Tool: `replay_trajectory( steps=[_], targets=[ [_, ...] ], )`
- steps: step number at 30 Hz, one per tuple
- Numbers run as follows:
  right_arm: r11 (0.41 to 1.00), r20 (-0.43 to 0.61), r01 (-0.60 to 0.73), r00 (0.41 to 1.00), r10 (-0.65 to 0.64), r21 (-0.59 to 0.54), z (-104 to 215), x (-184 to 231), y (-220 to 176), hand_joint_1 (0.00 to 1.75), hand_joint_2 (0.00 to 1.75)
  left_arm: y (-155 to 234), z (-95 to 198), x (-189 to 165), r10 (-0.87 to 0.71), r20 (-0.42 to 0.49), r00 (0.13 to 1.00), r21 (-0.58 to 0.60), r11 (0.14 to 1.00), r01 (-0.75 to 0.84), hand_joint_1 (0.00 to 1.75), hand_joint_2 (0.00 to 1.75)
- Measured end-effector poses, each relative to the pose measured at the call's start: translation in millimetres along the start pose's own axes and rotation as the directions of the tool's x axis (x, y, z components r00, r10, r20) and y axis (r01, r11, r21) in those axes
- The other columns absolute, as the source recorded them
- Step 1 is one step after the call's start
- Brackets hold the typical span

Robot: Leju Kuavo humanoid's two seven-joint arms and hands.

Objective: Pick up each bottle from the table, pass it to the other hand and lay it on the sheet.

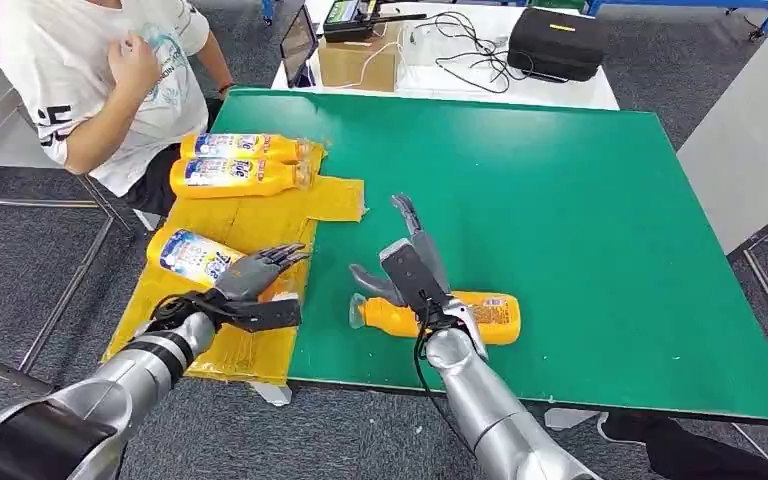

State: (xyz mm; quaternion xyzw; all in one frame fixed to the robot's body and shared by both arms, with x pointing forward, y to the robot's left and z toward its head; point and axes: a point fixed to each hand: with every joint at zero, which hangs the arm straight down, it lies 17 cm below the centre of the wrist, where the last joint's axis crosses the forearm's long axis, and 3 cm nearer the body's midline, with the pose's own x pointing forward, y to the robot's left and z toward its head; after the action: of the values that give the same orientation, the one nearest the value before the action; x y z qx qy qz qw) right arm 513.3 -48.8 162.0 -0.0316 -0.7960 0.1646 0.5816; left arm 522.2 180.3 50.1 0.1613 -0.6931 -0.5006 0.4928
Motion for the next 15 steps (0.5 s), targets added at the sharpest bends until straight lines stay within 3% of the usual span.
replay_trajectory(
  steps=[1,2,8,15],
  targets=[
    [1.0,-0.004,-0.014,1.0,0.014,0.003,0.7,-2.8,-0.2,0.0,0.0,4.8,0.9,3.6,0.038,0.011,0.999,0.046,0.998,-0.038,0.0,1.75],
    [1.0,-0.009,-0.028,1.0,0.028,0.008,1.6,-5.8,0.1,0.0,1.75,13.1,0.6,6.6,0.084,0.017,0.996,0.098,0.992,-0.085,0.0,1.75],
    [0.987,-0.045,-0.141,0.989,0.144,0.074,9.7,-28.2,3.8,0.0,1.75,40.2,2.2,27.1,0.336,0.097,0.937,0.245,0.904,-0.349,0.0,1.75],
    [0.971,-0.067,-0.208,0.974,0.217,0.117,16.9,-45.7,1.7,0.0,1.75,58.8,4.9,47.3,0.412,0.187,0.892,0.282,0.847,-0.45,0.0,1.75]
  ],
)
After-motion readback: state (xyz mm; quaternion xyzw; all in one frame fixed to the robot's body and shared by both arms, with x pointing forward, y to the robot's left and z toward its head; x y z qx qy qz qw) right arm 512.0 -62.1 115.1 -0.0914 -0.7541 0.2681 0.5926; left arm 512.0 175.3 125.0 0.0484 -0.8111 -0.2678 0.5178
